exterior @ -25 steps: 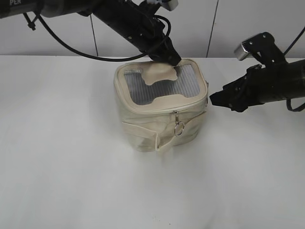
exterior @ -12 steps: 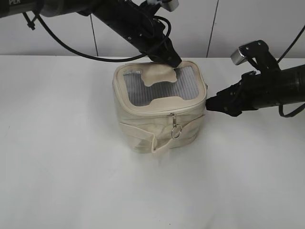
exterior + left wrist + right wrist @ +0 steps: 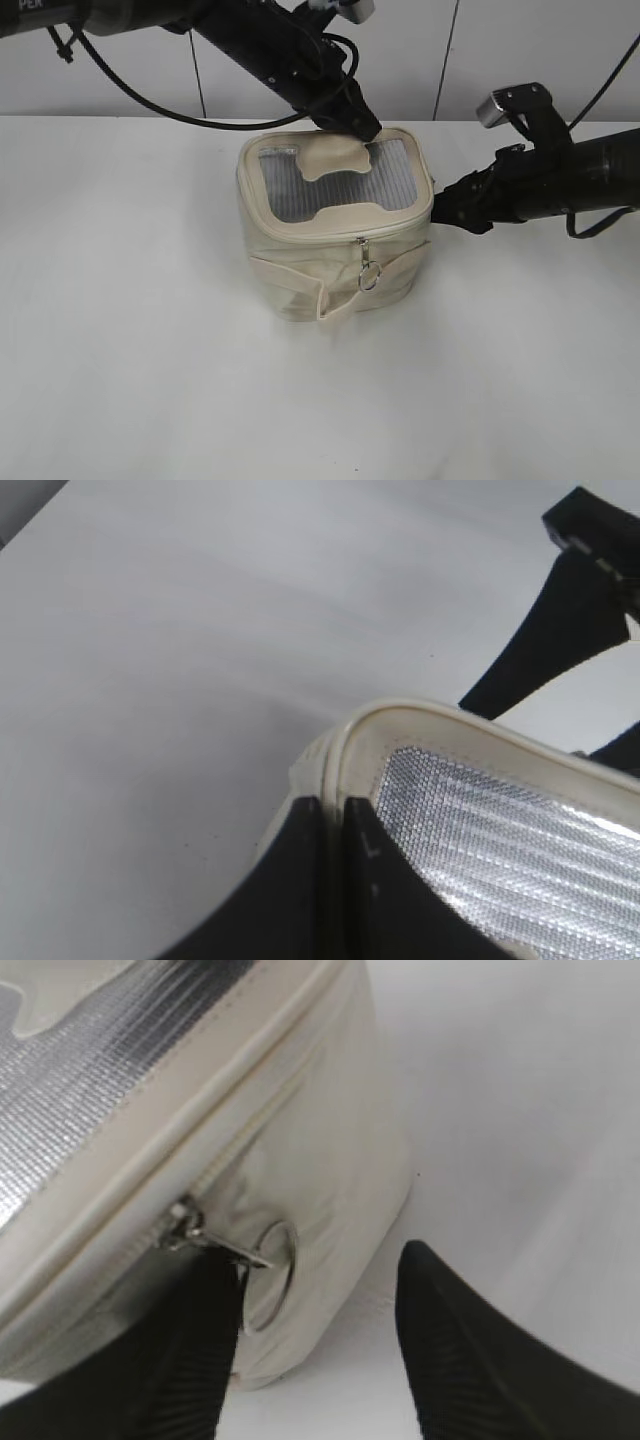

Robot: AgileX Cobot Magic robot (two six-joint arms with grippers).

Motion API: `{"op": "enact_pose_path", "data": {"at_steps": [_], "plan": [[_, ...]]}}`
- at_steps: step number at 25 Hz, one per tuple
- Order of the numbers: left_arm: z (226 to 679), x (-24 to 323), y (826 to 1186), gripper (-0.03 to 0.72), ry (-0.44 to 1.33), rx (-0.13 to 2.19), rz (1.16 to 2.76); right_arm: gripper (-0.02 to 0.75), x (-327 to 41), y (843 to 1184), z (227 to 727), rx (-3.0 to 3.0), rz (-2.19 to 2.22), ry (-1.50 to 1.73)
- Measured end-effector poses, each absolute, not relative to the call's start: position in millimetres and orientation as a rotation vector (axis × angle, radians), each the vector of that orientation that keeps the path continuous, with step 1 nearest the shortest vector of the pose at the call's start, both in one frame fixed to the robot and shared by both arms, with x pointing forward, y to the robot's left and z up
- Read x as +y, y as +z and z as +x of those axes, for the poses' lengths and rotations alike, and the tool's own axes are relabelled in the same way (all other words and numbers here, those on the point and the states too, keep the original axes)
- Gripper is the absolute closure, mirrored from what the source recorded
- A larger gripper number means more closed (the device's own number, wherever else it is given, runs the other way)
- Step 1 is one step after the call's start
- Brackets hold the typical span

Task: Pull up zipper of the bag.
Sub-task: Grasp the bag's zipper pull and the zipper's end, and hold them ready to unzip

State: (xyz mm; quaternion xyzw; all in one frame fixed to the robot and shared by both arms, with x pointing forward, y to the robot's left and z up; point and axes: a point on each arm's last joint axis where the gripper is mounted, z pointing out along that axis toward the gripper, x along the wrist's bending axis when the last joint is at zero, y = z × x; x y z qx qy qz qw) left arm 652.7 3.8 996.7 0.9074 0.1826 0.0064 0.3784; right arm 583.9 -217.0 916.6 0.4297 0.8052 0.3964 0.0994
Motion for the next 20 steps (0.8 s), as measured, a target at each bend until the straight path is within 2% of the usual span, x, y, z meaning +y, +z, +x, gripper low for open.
{"op": "enact_pose_path", "data": {"at_steps": [2,7,9,11,13,20], "plan": [[652.7,3.8,996.7,0.669,0.016,0.467,2.319,0.342,-216.6,913.8,586.6,2.381,1.279,1.174],[652.8,3.7,996.8,0.67,0.017,0.467,2.318,0.451,-213.9,912.7,594.9,2.382,1.268,1.207],[652.9,3.7,996.8,0.67,0.018,0.468,2.317,0.531,-212.8,912.5,597.6,2.384,1.262,1.221],[653.1,3.7,996.6,0.67,0.021,0.469,2.316,0.662,-211.7,913.6,598.3,2.388,1.252,1.236],[653.2,3.7,996.4,0.67,0.022,0.47,2.316,0.726,-211.5,913.7,598.0,2.397,1.253,1.234],[654.4,3.7,996.3,0.67,0.036,0.477,2.309,0.729,-214.5,930.0,585.4,2.512,1.219,1.118]]}}
